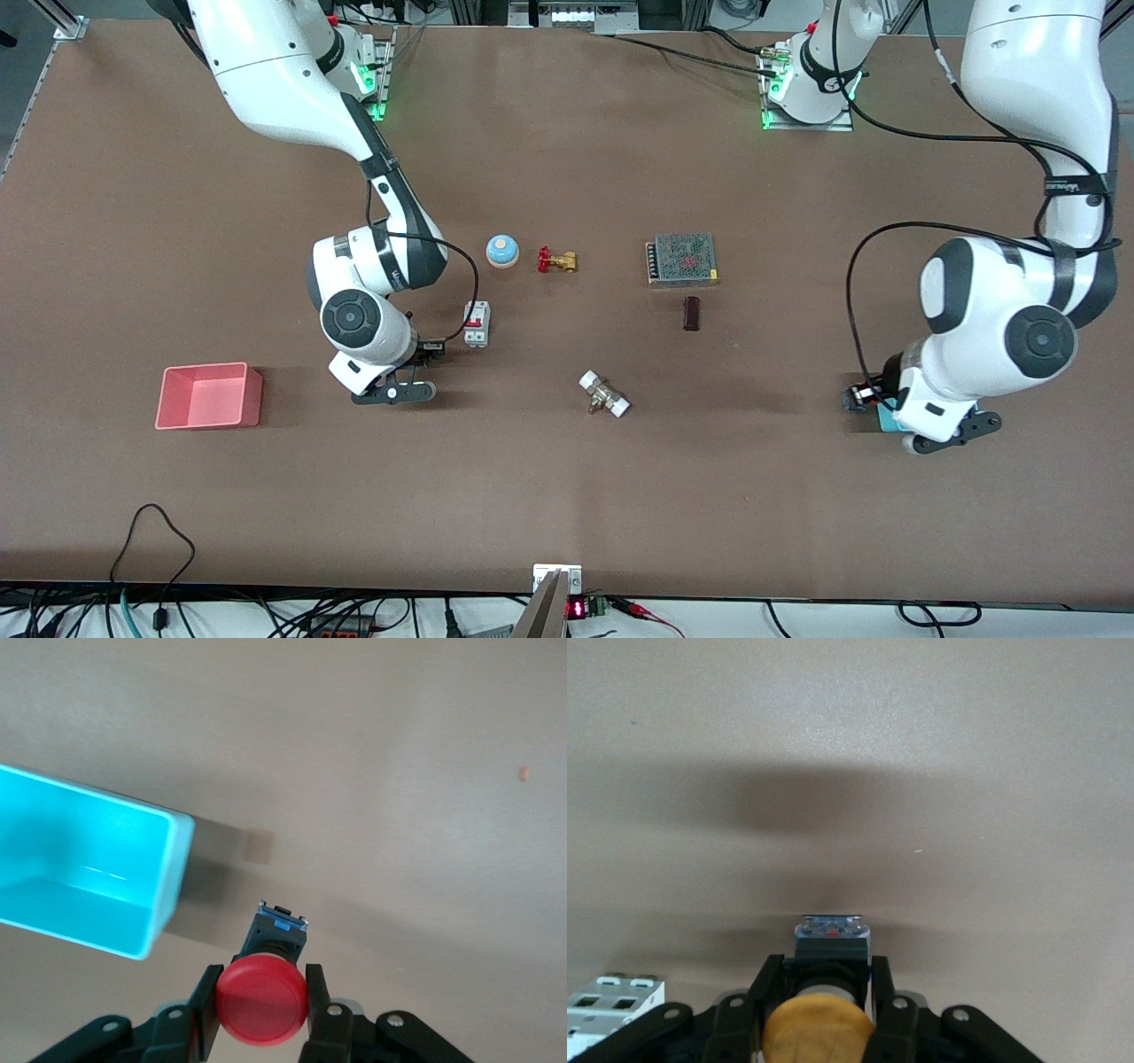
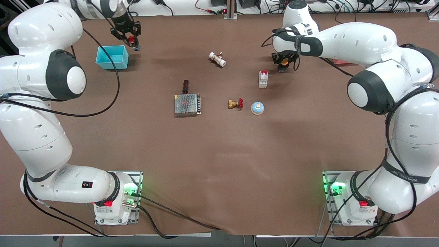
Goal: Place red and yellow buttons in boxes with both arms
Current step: 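Carry the red button over the cyan box with the left gripper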
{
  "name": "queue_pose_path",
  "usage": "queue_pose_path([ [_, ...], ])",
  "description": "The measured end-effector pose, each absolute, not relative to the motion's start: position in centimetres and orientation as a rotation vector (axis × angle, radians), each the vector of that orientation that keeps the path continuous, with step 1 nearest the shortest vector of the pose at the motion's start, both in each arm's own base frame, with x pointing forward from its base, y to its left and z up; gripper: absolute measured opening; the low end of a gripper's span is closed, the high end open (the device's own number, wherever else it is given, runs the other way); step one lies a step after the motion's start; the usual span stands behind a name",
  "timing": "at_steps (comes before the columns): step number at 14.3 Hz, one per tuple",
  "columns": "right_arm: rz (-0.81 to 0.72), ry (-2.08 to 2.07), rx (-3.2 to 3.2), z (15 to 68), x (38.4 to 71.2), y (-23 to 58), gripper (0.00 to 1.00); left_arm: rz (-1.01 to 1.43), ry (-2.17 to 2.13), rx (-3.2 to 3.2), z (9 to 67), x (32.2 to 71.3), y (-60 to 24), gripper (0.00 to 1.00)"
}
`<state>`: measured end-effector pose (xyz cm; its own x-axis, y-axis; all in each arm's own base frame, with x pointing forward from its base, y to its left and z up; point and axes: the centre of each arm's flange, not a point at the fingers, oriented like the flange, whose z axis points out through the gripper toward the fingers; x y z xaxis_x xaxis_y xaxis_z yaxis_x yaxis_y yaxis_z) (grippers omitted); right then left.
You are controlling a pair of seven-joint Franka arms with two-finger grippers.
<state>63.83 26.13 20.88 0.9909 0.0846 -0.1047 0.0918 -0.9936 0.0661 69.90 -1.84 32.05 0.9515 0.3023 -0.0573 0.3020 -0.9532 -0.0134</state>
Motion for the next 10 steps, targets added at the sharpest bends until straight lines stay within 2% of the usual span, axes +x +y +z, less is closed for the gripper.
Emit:
queue_pose_path([
  [5, -0.081, 0.126, 3.081, 23.5, 65.2, 26.1, 0.41, 0.089, -0.383, -3.118, 31.5, 69.7, 5.3, 0.42],
  [10, -0.017, 0.051, 3.09, 31.5, 66.6, 22.6, 0.41, 0.07, -0.343, -3.124, 28.4, 69.8, 9.6, 0.42],
])
